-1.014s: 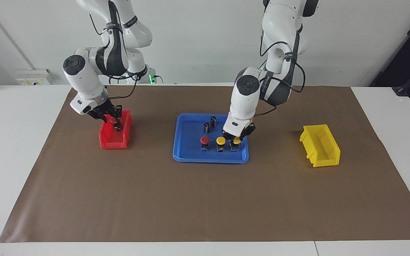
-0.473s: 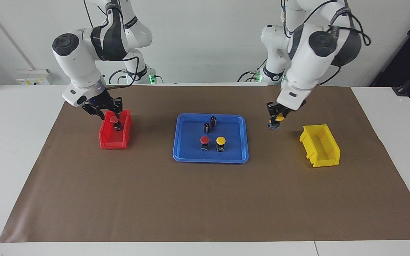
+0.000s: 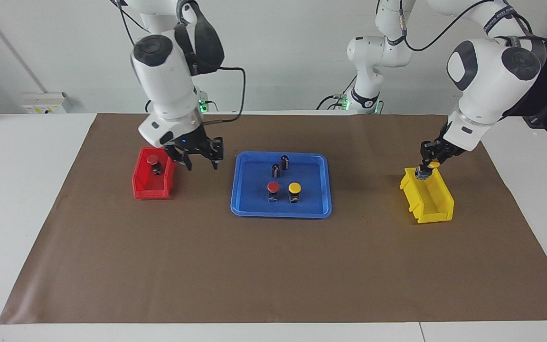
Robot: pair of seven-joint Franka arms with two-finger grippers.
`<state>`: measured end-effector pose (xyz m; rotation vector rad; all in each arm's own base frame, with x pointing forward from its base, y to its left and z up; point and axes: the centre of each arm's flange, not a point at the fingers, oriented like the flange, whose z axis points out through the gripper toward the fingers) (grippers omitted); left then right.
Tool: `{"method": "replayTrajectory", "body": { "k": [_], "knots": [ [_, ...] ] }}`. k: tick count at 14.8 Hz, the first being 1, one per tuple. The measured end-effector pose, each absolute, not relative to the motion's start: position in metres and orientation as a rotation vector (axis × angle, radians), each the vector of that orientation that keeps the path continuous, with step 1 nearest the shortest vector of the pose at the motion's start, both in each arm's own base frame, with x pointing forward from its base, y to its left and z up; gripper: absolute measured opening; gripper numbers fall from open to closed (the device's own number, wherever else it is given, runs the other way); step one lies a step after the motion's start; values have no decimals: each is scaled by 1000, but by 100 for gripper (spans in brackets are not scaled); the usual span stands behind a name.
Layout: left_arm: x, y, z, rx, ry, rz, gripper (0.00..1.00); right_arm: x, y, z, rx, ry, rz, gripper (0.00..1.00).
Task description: Sort red and yellow buttons by color
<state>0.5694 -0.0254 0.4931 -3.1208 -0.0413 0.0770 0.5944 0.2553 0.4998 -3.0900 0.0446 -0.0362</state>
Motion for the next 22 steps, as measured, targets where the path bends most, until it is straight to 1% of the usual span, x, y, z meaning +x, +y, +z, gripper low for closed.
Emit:
{"method": "replayTrajectory", "body": {
  "k": [2,4,7,12,15,22],
  "knots": [
    [569,-21,473,-3122,-42,50,41,591,311,463,-3088,49,-66,72],
    [568,-15,455,-3123,-30,25,41,587,339,435,-3078,46,-62,72],
    [562,-1,433,-3107,11,56,41,585,348,417,-3073,32,-56,72],
    [554,14,411,-3071,31,79,41,565,361,380,-3080,10,-29,72],
    [548,16,400,-3071,36,105,41,559,365,371,-3080,-4,-28,72],
    [541,14,373,-3072,45,96,41,546,370,347,-3075,-29,-30,70]
  ]
}}
